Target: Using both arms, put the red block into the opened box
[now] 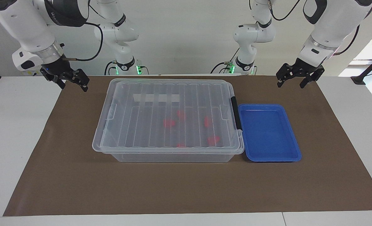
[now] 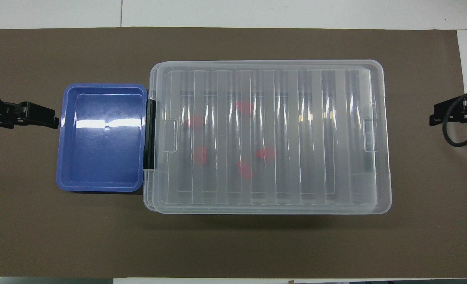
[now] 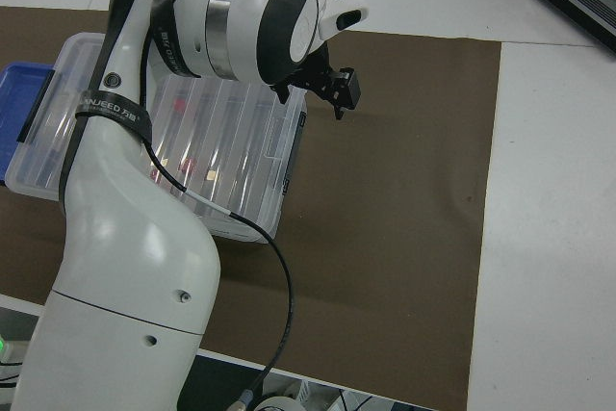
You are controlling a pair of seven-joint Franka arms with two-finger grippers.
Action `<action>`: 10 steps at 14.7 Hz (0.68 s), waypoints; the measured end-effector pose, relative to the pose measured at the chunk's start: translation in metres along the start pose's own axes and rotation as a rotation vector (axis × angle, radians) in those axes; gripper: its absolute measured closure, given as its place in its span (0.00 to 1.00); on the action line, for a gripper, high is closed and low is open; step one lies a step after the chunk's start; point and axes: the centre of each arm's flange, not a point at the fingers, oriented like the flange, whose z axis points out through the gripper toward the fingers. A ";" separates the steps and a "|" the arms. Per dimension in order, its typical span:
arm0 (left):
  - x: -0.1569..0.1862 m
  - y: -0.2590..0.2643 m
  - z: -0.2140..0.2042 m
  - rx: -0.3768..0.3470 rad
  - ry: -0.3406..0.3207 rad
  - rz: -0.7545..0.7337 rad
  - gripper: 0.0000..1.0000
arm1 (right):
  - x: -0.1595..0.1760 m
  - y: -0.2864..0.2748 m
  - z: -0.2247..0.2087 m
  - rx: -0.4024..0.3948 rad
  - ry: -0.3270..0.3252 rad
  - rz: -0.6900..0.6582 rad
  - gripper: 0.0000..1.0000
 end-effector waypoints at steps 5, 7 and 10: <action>0.000 0.000 0.000 0.000 0.000 0.000 0.00 | 0.001 -0.001 -0.001 0.002 0.010 -0.002 0.00; 0.000 0.000 0.000 0.000 0.000 0.000 0.00 | 0.001 -0.001 -0.001 0.002 0.010 -0.002 0.00; 0.000 0.000 0.000 0.000 0.000 0.000 0.00 | 0.001 -0.002 -0.001 0.002 0.011 -0.003 0.00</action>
